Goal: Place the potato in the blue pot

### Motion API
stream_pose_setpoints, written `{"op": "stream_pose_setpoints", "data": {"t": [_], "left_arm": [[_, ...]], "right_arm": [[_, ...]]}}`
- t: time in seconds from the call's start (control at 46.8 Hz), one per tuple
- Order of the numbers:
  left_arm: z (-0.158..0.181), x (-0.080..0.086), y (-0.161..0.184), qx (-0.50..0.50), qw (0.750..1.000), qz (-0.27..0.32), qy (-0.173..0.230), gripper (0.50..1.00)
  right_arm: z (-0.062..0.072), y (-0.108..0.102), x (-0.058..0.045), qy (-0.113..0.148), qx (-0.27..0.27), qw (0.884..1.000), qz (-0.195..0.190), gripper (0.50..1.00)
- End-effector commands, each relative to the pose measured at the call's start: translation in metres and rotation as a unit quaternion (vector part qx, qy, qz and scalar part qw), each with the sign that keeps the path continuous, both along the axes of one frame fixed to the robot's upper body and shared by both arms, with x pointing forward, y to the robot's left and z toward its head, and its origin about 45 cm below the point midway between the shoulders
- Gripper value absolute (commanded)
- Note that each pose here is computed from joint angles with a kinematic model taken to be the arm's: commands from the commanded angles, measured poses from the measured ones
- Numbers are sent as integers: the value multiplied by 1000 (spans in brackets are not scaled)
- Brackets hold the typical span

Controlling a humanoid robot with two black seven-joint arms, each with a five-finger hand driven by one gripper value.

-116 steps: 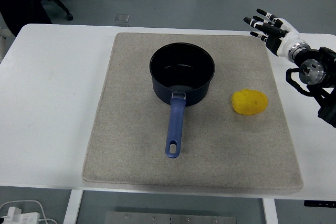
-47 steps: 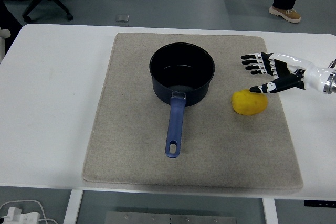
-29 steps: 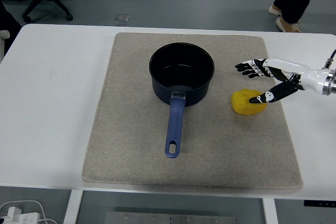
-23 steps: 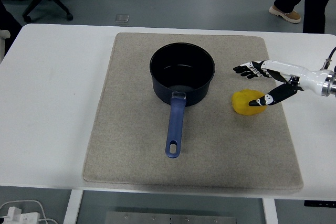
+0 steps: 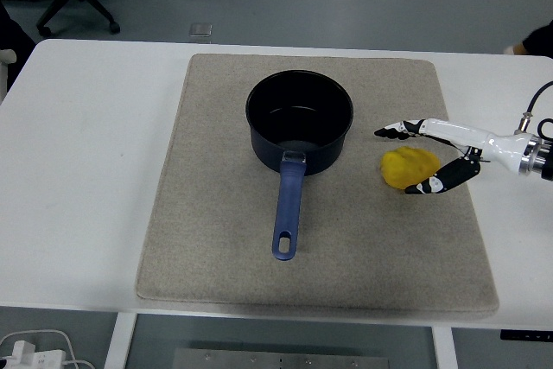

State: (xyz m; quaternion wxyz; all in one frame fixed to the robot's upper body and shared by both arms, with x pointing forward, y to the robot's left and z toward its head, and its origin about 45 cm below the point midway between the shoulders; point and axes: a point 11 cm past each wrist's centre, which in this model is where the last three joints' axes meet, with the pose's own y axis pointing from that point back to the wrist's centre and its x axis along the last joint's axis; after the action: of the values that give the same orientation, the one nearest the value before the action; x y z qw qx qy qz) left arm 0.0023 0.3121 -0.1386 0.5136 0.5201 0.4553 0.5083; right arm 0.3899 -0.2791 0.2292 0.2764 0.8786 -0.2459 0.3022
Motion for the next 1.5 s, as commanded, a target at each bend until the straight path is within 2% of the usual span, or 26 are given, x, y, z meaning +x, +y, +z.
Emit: {"op": "stream_pose_setpoints", "data": {"t": [0.0,0.256,0.449,0.577,0.684,1.261,1.41,1.474], "left_arm": [[0,0,0,0,1000,1,0,996],[0,0,0,0,1000,1,0,996],[0,0,0,0,1000,1,-1,996],[0,-1,1,1,1000,1,0,996],[0,-1,1,1,1000,0,0,996],[0,-1,1,1,1000,1,0,996],[0,-1,1,1,1000,1,0,996],[0,-1,1,2,1000,1,1,996]], "right_arm": [[-3,-5,1,-8,-3,1000,-10,924],[-9,-7,5,-12,-5,1000,-22,924],[-14,-11,4,-12,-6,999,-28,924],[-15,-11,4,-24,-1,999,-31,921],[-20,-14,3,-21,-7,999,-35,921],[-26,-15,0,-19,-4,999,-36,913],[-28,-17,3,-32,-5,998,-49,897],[-28,-19,3,-32,-6,998,-51,852]]}}
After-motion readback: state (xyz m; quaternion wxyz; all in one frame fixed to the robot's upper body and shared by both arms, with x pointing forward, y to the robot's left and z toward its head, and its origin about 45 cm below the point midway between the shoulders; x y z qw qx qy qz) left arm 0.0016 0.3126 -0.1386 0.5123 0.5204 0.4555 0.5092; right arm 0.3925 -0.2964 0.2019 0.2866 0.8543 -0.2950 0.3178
